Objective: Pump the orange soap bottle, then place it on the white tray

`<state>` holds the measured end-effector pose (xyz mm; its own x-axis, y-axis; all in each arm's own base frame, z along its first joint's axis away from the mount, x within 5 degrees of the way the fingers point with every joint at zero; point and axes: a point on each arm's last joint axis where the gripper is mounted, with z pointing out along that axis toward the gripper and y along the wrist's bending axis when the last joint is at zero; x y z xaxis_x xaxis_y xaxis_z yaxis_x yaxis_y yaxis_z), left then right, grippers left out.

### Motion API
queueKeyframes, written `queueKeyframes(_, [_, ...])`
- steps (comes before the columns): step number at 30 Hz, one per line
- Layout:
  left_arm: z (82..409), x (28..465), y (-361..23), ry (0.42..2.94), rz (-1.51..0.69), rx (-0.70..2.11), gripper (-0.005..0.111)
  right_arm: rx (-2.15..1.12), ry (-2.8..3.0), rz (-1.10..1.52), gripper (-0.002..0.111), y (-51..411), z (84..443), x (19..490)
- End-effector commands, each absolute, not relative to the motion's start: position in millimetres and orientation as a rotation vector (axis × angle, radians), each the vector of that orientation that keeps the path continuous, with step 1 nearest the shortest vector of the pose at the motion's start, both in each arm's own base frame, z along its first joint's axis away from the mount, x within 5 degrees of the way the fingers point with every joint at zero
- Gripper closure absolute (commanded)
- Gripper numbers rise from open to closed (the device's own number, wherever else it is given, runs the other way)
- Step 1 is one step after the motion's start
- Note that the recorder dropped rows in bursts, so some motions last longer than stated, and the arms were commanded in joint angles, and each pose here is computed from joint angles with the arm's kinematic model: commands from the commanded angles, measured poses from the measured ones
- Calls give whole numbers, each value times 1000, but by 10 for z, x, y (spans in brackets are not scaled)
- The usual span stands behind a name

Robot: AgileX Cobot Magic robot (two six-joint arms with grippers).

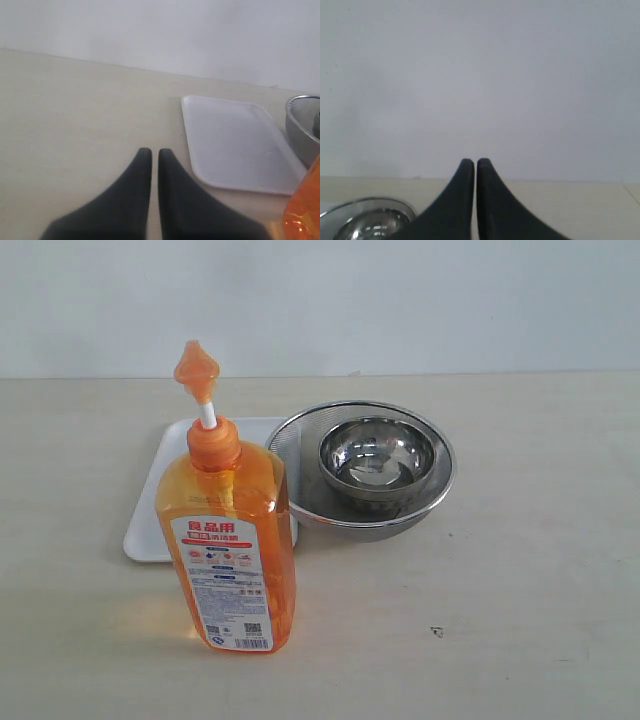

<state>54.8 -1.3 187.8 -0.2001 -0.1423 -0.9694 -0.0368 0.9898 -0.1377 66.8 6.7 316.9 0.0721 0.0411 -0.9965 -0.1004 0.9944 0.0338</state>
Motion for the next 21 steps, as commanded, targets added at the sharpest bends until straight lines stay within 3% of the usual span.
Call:
queueKeyframes(1, [1868,546,-12,1772,-88,-126,102,-63,1707,98,108,95,3341,923])
queueKeyframes(9, [1868,546,-12,1772,-88,-126,102,-55,1739,97,108,124,3359,1303])
queueKeyframes(21, [1868,546,-12,1772,-88,-126,102,-49,1721,100,108,132,3349,1414])
